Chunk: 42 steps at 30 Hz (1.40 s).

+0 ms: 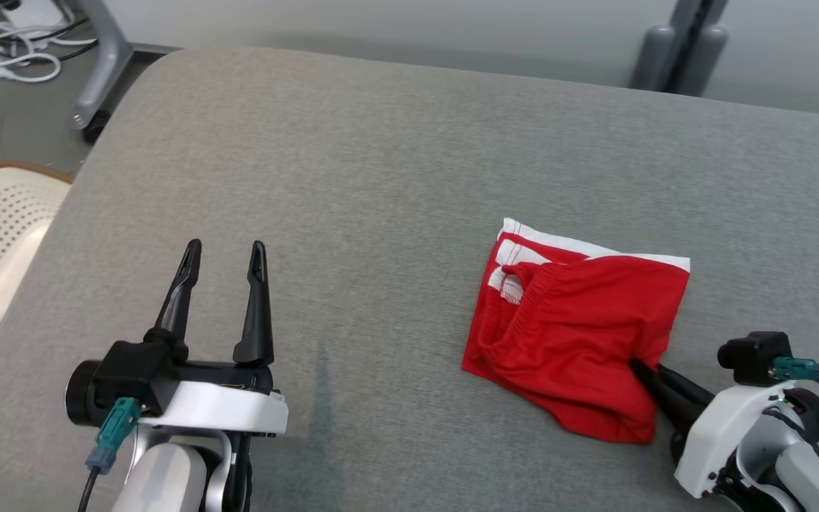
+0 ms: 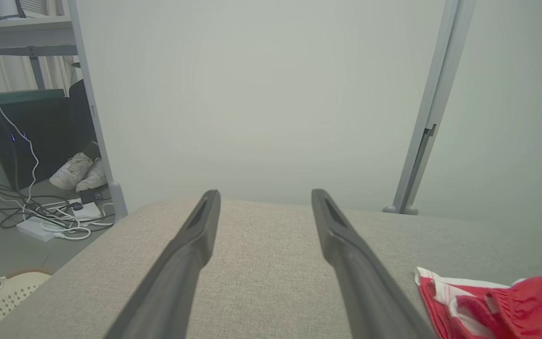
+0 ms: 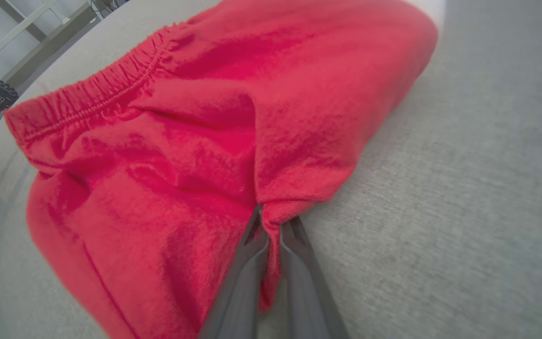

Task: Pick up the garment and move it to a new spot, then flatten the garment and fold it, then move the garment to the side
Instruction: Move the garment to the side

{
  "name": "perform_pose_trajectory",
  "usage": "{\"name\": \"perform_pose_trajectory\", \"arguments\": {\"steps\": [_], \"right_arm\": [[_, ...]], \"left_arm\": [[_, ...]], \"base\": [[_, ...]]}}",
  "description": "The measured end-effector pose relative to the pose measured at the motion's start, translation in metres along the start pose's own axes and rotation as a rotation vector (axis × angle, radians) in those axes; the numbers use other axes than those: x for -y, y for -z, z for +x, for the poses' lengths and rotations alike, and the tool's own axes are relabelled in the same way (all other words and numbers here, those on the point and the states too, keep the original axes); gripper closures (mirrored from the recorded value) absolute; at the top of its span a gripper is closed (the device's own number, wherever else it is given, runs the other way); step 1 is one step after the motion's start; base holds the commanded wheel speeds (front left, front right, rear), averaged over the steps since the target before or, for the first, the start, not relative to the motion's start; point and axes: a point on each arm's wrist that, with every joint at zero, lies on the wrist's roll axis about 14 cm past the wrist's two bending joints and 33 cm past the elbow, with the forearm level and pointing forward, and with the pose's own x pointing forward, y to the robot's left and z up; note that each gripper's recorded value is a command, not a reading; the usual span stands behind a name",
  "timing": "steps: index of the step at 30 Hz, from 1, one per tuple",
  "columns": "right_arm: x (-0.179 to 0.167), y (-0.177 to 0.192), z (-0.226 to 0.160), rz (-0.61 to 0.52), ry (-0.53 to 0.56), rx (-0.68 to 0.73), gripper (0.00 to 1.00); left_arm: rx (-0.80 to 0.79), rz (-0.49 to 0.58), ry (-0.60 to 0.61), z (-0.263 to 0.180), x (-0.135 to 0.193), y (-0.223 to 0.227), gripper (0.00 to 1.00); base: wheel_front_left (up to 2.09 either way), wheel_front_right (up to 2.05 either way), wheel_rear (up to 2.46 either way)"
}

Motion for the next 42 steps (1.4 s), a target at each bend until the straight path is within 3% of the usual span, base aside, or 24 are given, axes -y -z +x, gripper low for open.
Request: {"name": "perform_pose_trajectory", "arguments": {"steps": [8,19,25,32,37,42], "right_arm": [[0.05,0.001,-0.052,-0.076,0.129,0.001,1.0],[0.111,-0.005,-0.13,-0.193,0.31,-0.017,1.0],[0.162,-0.042,-0.173,-0.316,0.443,0.004,1.0],[0.216,-0.068,-0.226,-0.346,0.623,0.001,1.0],[0.243,-0.066,-0.239,-0.311,0.699,-0.026,1.0],[0.266,-0.06,-0.226,-0.274,0.737,-0.046,1.0]], "left_arm": [[-0.018,-0.018,0.103,0.012,0.035,0.012,0.0],[-0.035,-0.049,0.33,0.034,0.114,0.03,0.0],[-0.041,-0.055,0.46,0.056,0.162,0.045,0.0],[-0.078,-0.055,0.557,0.069,0.195,0.073,0.0],[-0.099,-0.048,0.589,0.077,0.205,0.089,0.0],[-0.119,-0.038,0.6,0.085,0.207,0.103,0.0]], "base": [[0.0,0.0,0.0],[0.0,0.0,0.0],[0.0,0.0,0.0],[0.0,0.0,0.0],[0.0,0.0,0.0],[0.0,0.0,0.0]]}}
